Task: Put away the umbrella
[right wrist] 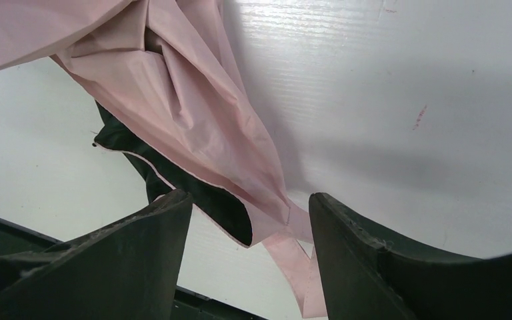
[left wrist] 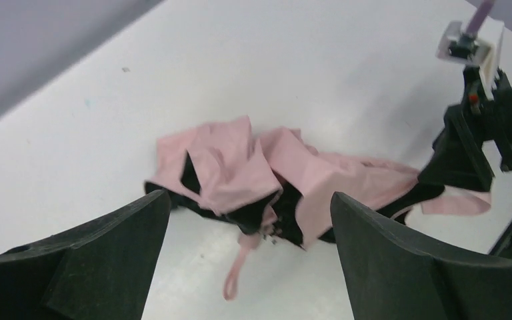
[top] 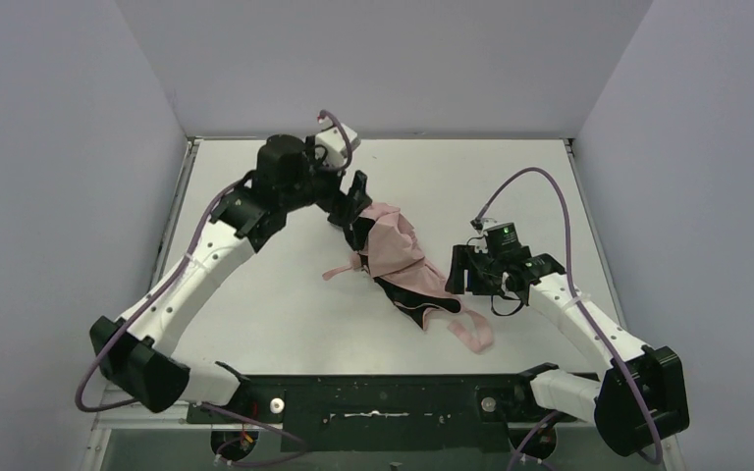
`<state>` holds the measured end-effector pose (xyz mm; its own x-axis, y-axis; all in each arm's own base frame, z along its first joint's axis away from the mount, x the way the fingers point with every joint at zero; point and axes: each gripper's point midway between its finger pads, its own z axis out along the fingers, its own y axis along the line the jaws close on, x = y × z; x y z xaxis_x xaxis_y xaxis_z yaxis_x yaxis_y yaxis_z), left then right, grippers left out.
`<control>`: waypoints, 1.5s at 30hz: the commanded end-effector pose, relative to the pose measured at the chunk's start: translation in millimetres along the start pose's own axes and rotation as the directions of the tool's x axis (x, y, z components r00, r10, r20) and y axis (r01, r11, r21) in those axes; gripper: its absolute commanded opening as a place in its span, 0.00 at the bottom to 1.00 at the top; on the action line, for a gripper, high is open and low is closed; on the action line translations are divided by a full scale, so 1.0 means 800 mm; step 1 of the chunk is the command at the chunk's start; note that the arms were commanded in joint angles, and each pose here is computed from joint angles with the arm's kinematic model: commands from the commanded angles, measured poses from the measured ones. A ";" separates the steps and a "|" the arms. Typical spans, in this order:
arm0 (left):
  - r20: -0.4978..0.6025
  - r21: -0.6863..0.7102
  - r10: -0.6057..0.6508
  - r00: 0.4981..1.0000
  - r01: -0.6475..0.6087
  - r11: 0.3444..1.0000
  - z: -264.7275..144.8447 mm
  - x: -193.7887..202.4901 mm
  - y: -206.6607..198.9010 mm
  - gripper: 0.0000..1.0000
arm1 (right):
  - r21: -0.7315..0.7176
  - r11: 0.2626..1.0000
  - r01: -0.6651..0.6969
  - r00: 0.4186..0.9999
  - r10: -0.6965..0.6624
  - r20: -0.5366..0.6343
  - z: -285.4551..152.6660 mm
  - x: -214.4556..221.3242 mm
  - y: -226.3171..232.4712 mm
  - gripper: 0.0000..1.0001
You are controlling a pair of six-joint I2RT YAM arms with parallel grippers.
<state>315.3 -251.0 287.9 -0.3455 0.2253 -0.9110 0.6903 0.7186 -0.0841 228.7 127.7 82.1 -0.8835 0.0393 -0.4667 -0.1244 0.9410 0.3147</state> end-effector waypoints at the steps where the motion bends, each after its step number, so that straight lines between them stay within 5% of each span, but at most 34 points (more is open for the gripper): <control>1: 0.018 0.089 0.160 0.987 -0.161 0.983 0.028 -0.056 0.023 0.89 | -0.028 0.998 0.048 0.997 -0.046 0.062 -0.015 -0.028 0.011 0.66; 7: -0.146 0.248 0.123 0.982 -0.084 0.965 0.102 -0.021 0.084 0.90 | -0.048 0.997 0.055 0.997 -0.052 0.058 -0.020 -0.025 0.015 0.68; 10: -0.267 0.346 0.187 0.945 -0.087 0.934 0.123 0.024 0.078 0.91 | -0.047 0.997 0.061 0.997 -0.058 0.054 -0.022 -0.022 0.014 0.68; 17: -0.329 0.470 0.250 0.911 -0.071 0.880 0.142 0.096 0.039 0.93 | -0.056 0.997 0.055 0.998 -0.053 0.039 -0.019 -0.012 0.013 0.70; 31: -0.461 0.414 0.320 0.828 -0.119 0.903 0.182 0.214 0.013 0.95 | -0.051 0.998 0.048 0.999 -0.047 0.013 -0.012 -0.003 0.010 0.72; 45: -0.486 0.334 0.312 0.817 -0.156 0.930 0.204 0.258 0.017 0.92 | 0.051 0.997 -0.052 0.996 0.055 -0.065 0.016 0.025 -0.017 0.72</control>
<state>349.6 -297.2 36.7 -0.4018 0.7301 -0.5527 0.9062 0.4038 -0.1253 212.8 124.1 67.1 -0.9165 0.0243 -0.3994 -0.1090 0.9452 0.3077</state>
